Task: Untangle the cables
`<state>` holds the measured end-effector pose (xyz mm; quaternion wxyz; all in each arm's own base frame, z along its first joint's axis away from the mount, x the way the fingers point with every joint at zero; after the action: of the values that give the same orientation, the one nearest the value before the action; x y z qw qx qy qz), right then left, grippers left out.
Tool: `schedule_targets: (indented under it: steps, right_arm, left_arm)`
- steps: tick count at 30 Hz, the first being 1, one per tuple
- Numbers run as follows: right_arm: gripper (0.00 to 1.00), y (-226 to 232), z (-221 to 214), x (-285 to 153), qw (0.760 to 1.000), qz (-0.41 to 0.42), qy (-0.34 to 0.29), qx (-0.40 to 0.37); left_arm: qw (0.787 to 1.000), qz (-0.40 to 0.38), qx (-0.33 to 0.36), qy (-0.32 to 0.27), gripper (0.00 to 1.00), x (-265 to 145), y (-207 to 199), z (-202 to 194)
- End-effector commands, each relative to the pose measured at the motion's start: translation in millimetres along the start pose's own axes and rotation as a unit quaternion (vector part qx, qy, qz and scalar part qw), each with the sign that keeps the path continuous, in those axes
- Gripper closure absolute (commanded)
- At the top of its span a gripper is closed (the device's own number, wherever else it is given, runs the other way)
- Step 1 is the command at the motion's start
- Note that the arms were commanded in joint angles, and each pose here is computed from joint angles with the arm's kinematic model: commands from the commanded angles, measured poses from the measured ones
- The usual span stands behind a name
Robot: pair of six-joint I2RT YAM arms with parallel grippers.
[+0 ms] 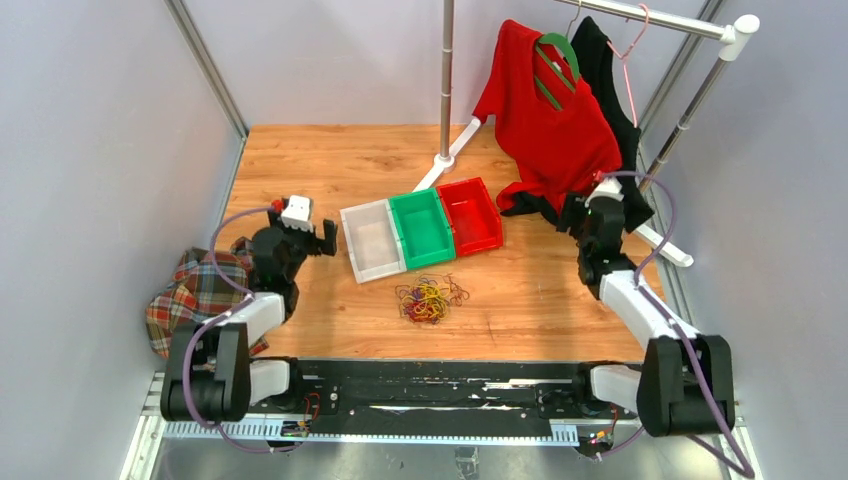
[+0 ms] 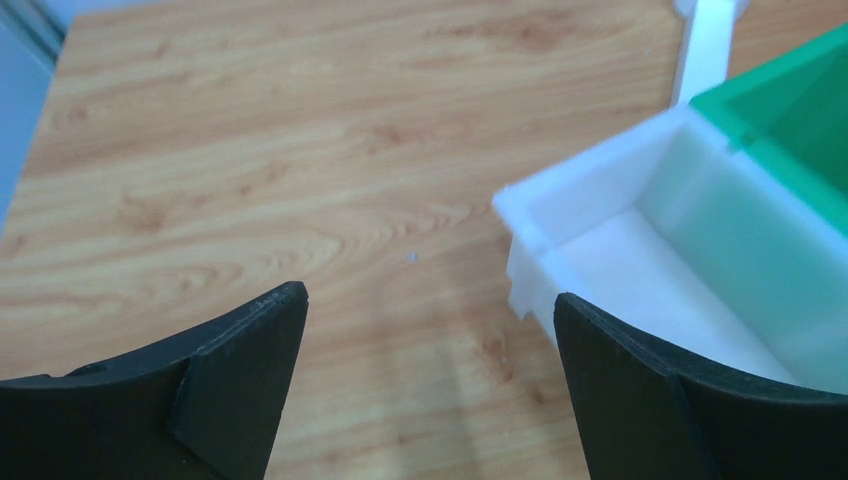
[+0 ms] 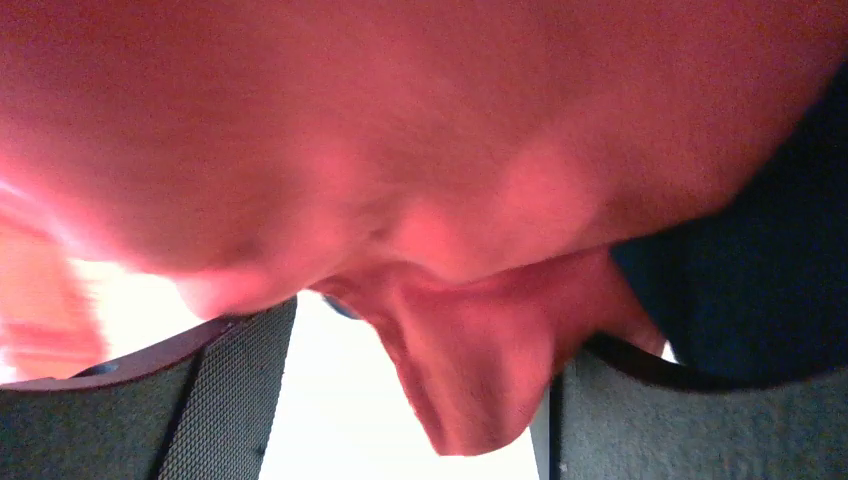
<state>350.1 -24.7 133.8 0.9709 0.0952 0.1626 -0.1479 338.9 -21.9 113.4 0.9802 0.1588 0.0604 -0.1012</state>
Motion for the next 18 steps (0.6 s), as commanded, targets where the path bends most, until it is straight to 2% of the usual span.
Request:
schedule_targets:
  steps: [1, 3, 4, 6, 8, 12, 18]
  right_arm:
    - [0.23, 22, -9, -27, 0.991, 0.045, 0.107, 0.068]
    - [0.23, 14, -12, -30, 0.978, -0.009, 0.115, 0.175]
    - [0.22, 12, -17, -35, 0.964, -0.013, 0.146, 0.22]
    - [0.22, 33, -19, -42, 0.945, 0.063, 0.192, 0.256]
    - [0.22, 58, -21, -55, 0.938, 0.113, 0.221, 0.24]
    - [0.21, 103, -38, -97, 0.955, 0.159, 0.215, 0.131]
    - [0.21, 144, -88, -156, 0.93, 0.237, 0.25, 0.125]
  left_arm:
    - [0.995, -0.09, 0.024, 0.039, 0.02, -1, -6, 35]
    - [0.987, -0.152, 0.039, 0.043, 0.02, -10, -15, 57]
    - [0.981, -0.184, 0.037, 0.049, 0.02, -19, -23, 60]
    - [0.963, -0.26, 0.039, 0.056, 0.02, -39, -39, 76]
    - [0.946, -0.316, 0.03, 0.071, 0.02, -55, -54, 84]
    - [0.916, -0.385, 0.03, 0.111, 0.02, -78, -83, 83]
    - [0.88, -0.453, 0.043, 0.134, 0.02, -98, -130, 77]
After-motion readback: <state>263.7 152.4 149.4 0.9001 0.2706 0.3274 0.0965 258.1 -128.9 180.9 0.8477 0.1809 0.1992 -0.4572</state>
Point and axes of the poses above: each gripper's point midway between its finger pads, its own x axis out along the fingers, its own y axis along the line the jaws close on, z = x × y, the point moved 2 cm from there along -x, back along the fingers, and after that the axes turned 14 degrees about x, right-handed, at the moved point
